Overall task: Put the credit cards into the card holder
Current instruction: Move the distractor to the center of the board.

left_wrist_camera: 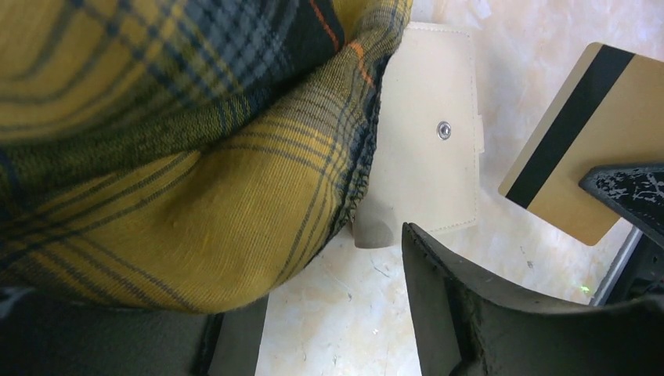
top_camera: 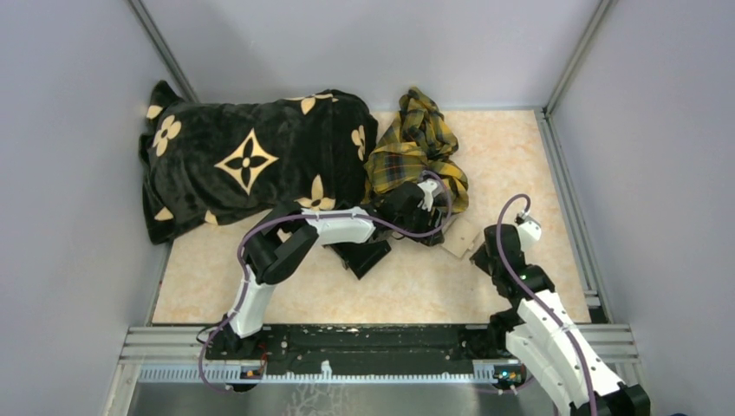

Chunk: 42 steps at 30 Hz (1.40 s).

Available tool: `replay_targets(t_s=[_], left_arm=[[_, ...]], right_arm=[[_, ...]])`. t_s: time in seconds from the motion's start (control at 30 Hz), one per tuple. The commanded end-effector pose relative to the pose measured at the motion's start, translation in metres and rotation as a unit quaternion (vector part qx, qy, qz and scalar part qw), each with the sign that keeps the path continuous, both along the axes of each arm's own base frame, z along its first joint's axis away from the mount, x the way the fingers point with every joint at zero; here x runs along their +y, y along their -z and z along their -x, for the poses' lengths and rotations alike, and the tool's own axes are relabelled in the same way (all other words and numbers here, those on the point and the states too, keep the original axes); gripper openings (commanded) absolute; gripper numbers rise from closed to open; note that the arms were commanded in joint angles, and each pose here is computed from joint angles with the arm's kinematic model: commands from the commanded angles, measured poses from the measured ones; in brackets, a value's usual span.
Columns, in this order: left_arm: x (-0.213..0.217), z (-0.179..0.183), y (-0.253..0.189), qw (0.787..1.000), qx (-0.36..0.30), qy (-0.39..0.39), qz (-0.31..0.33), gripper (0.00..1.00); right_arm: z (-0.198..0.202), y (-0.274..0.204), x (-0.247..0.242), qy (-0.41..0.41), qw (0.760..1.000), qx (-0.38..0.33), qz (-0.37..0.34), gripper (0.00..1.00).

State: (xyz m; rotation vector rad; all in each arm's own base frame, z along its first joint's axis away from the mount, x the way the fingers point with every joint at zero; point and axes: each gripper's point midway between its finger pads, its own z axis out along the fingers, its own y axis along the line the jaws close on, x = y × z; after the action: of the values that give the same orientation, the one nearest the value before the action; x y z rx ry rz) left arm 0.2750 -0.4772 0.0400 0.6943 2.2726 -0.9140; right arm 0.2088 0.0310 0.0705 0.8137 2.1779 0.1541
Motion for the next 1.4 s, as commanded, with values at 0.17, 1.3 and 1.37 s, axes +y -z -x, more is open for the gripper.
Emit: replay_targets(t_s=[0.17,1.3,1.37], left_arm=[[-0.001,-0.020,0.011,0.999,-0.024,-0.016,-0.031,0.67],[0.065,-0.059,-0.100,0.948,-0.150,-0.229,-0.163,0.99],[0.069,-0.073,-0.095,0.937,-0.158,-0.246,-0.192,0.99]], right_arm=[[-0.027,-0.015,0.012,-0.025,0.998,-0.043,-0.036,0.00],[-0.029,-0.020,0.020,-0.049,0.994,-0.068,-0.075,0.00],[-0.030,-0.020,0.022,-0.053,0.993,-0.070,-0.078,0.00]])
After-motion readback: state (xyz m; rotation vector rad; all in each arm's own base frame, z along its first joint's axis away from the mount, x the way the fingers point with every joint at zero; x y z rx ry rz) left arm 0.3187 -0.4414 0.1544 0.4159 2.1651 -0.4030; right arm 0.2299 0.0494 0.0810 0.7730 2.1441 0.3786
